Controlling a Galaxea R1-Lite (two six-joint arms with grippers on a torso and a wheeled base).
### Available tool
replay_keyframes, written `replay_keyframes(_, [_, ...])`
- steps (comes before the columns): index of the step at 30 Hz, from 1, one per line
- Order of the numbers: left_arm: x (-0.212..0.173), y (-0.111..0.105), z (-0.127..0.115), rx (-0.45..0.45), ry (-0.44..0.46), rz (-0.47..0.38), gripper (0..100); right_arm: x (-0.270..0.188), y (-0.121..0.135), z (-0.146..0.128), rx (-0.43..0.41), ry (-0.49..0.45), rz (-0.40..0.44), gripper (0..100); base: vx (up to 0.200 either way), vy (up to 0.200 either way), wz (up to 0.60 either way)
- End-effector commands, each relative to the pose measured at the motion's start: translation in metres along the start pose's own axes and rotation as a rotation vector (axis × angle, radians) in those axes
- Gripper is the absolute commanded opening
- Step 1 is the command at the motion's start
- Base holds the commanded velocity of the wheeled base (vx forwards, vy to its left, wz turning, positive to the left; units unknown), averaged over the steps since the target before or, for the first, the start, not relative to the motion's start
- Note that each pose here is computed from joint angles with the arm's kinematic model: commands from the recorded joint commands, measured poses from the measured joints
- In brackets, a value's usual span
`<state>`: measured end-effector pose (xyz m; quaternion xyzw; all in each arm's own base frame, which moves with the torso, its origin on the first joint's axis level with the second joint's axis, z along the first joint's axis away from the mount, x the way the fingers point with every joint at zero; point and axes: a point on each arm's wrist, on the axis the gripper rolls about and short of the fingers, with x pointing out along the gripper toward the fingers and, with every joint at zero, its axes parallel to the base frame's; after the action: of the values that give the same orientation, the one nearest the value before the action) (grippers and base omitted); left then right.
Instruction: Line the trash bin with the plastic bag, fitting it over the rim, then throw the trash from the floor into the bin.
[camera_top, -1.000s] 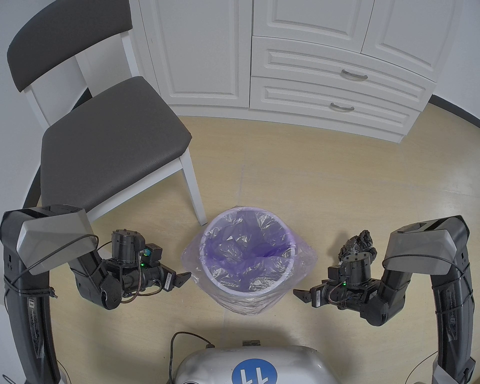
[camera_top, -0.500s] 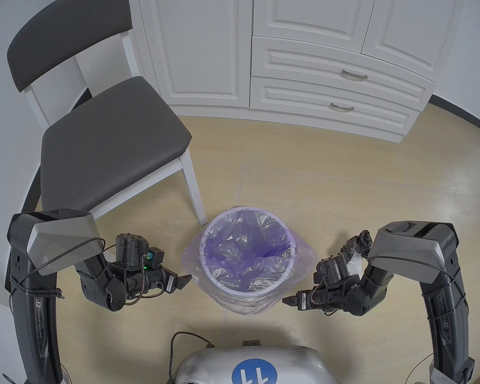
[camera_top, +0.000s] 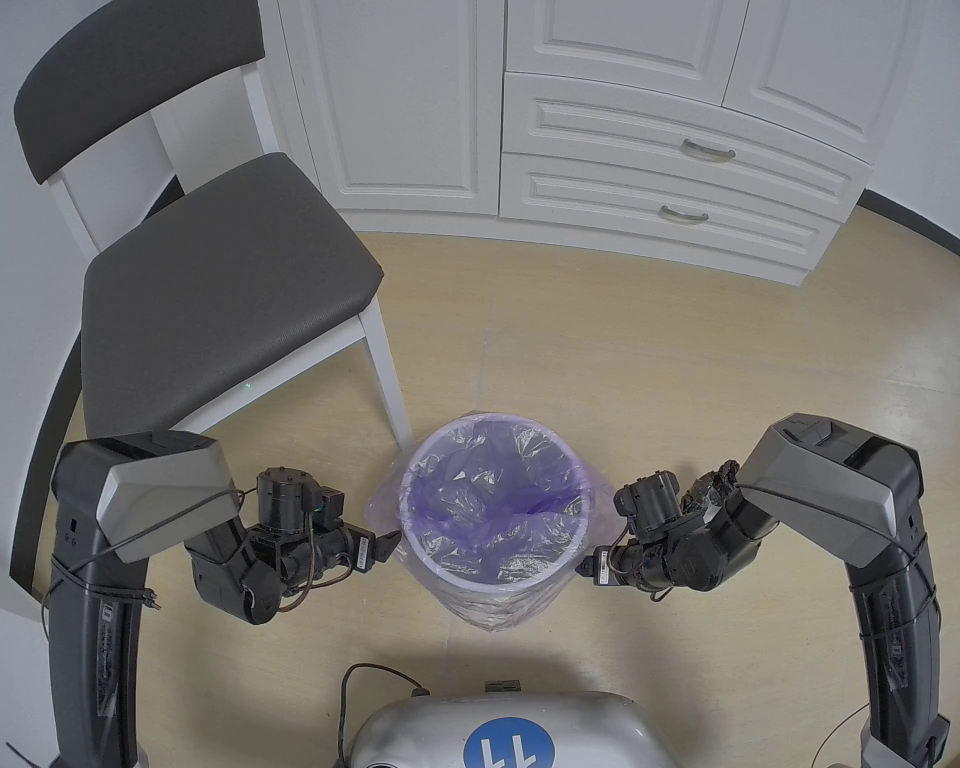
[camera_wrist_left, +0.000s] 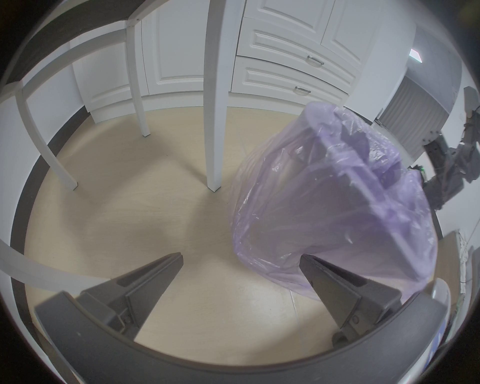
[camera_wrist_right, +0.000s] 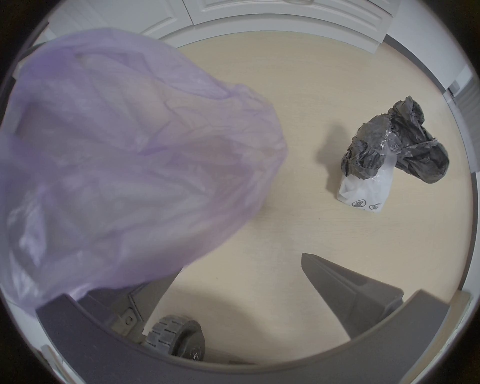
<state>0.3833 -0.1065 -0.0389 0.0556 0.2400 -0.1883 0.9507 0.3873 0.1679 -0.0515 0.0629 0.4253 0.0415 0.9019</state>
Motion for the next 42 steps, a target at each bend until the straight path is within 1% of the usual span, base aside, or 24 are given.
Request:
replay_keyframes(1, [0.04,-0.016,-0.022,-0.013,0.02,0.012,100,-0.051,-0.003,0.008,-0.078,-0.077,0.032,100,0.0,0.0,0.0])
replay_keyframes(5, [0.043,-0.022,-0.018,0.024,0.105,0.013,100,-0.078,-0.011,0.007,-0.178,-0.157,0.069,100,0.0,0.0,0.0])
replay_keyframes(6, [0.043,-0.022,-0.018,0.024,0.105,0.013,100,-0.078,-0.011,0.007,-0.178,-0.157,0.069,100,0.0,0.0,0.0])
replay_keyframes(7, [0.041,-0.021,-0.017,0.057,0.144,0.048,100,-0.088,-0.014,0.007,-0.224,-0.199,0.075,100,0.0,0.0,0.0])
replay_keyframes(10, [0.037,-0.021,-0.019,0.076,0.163,0.104,100,-0.105,-0.019,0.006,-0.276,-0.247,0.075,100,0.0,0.0,0.0])
replay_keyframes(13, [0.035,-0.022,-0.021,0.076,0.173,0.113,100,-0.112,-0.021,0.006,-0.292,-0.263,0.073,100,0.0,0.0,0.0])
replay_keyframes(14, [0.02,-0.026,-0.018,0.063,0.156,0.115,100,-0.14,-0.028,0.008,-0.342,-0.324,0.069,100,0.0,0.0,0.0])
replay_keyframes(16, [0.009,-0.032,-0.014,0.026,0.121,0.106,100,-0.155,-0.032,0.01,-0.355,-0.365,0.066,100,0.0,0.0,0.0])
replay_keyframes(19, [-0.014,-0.05,0.001,-0.051,0.012,0.074,100,-0.176,-0.04,0.01,-0.359,-0.412,0.059,100,0.0,0.0,0.0])
replay_keyframes(20, [-0.018,-0.052,0.002,-0.056,0.006,0.069,100,-0.18,-0.041,0.01,-0.359,-0.418,0.058,100,0.0,0.0,0.0])
replay_keyframes(21, [-0.033,-0.059,0.005,-0.06,-0.013,0.052,100,-0.189,-0.047,0.01,-0.361,-0.434,0.06,100,0.0,0.0,0.0])
replay_keyframes(22, [-0.041,-0.062,0.006,-0.058,-0.013,0.047,100,-0.193,-0.05,0.01,-0.362,-0.438,0.06,100,0.0,0.0,0.0])
replay_keyframes(24, [-0.043,-0.062,0.006,-0.056,-0.015,0.046,100,-0.194,-0.051,0.01,-0.363,-0.439,0.061,100,0.0,0.0,0.0])
replay_keyframes(25, [-0.075,-0.07,0.014,-0.043,-0.016,0.023,100,-0.208,-0.061,0.013,-0.366,-0.472,0.065,100,0.0,0.0,0.0])
replay_keyframes(27, [-0.098,-0.073,0.024,-0.033,-0.035,0.016,100,-0.216,-0.067,0.016,-0.356,-0.497,0.058,100,0.0,0.0,0.0])
replay_keyframes(29, [-0.115,-0.076,0.029,-0.023,-0.031,0.013,100,-0.222,-0.071,0.018,-0.353,-0.514,0.053,100,0.0,0.0,0.0])
replay_keyframes(32, [-0.12,-0.077,0.029,-0.02,-0.024,0.013,100,-0.223,-0.071,0.018,-0.352,-0.517,0.052,100,0.0,0.0,0.0])
replay_keyframes(33, [-0.138,-0.077,0.034,-0.013,0.013,0.034,100,-0.221,-0.07,0.009,-0.366,-0.484,0.063,100,0.0,0.0,0.0])
replay_keyframes(34, [-0.14,-0.076,0.035,-0.013,0.019,0.041,100,-0.219,-0.069,0.004,-0.375,-0.466,0.067,100,0.0,0.0,0.0])
replay_keyframes(35, [-0.142,-0.074,0.036,-0.014,0.024,0.05,100,-0.217,-0.063,-0.003,-0.408,-0.444,0.087,100,0.0,0.0,0.0])
replay_keyframes(36, [-0.142,-0.074,0.036,-0.015,0.025,0.053,100,-0.216,-0.06,-0.006,-0.423,-0.433,0.096,100,0.0,0.0,0.0])
replay_keyframes(37, [-0.145,-0.073,0.039,-0.016,0.014,0.057,100,-0.21,-0.051,-0.018,-0.477,-0.387,0.123,100,0.0,0.0,0.0])
replay_keyframes(40, [-0.148,-0.072,0.043,-0.017,-0.002,0.06,100,-0.193,-0.04,-0.038,-0.556,-0.294,0.145,100,0.0,0.0,0.0])
replay_keyframes(42, [-0.15,-0.067,0.045,-0.005,-0.012,0.074,100,-0.182,-0.036,-0.046,-0.604,-0.267,0.153,100,0.0,0.0,0.0])
